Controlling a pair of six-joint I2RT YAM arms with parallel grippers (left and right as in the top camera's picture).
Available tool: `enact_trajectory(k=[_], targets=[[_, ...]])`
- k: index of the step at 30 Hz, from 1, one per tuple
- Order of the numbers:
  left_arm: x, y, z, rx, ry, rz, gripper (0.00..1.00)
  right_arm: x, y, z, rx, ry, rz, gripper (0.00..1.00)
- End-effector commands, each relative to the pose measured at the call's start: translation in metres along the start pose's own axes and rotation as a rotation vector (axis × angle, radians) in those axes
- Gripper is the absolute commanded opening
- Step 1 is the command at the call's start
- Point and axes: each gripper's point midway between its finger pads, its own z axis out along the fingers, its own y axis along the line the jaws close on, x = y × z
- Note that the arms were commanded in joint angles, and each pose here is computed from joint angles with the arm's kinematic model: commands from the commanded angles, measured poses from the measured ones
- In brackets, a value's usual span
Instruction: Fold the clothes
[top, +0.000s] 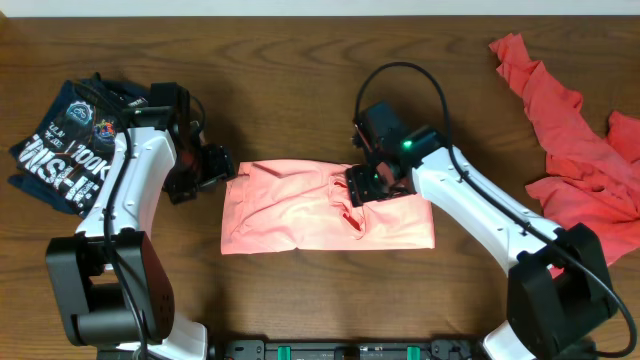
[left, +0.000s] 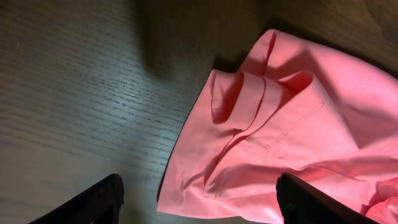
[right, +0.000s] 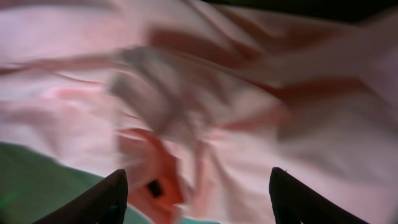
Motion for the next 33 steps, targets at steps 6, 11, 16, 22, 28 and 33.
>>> enact_trajectory(k=[6,11,16,22,28,33], targets=[[0.006,-0.015,0.025,0.115,0.031,0.092,0.89,-0.012,-0.071,-0.042,0.215,-0.11,0.174,0.72],[0.01,-0.027,0.047,0.207,0.066,0.129,0.89,-0.013,-0.087,-0.067,0.208,-0.159,0.228,0.73],[0.02,-0.023,0.068,0.189,0.137,0.124,0.89,-0.008,-0.098,-0.076,0.218,-0.157,0.262,0.73],[0.035,-0.034,0.086,0.172,0.206,0.166,0.88,-0.005,-0.101,-0.076,0.223,-0.144,0.269,0.73],[0.05,-0.05,0.091,0.16,0.237,0.23,0.39,-0.004,-0.101,-0.076,0.225,-0.14,0.268,0.73],[0.038,-0.042,0.082,0.146,0.205,0.206,0.06,-0.001,-0.105,-0.076,0.242,-0.13,0.27,0.73]])
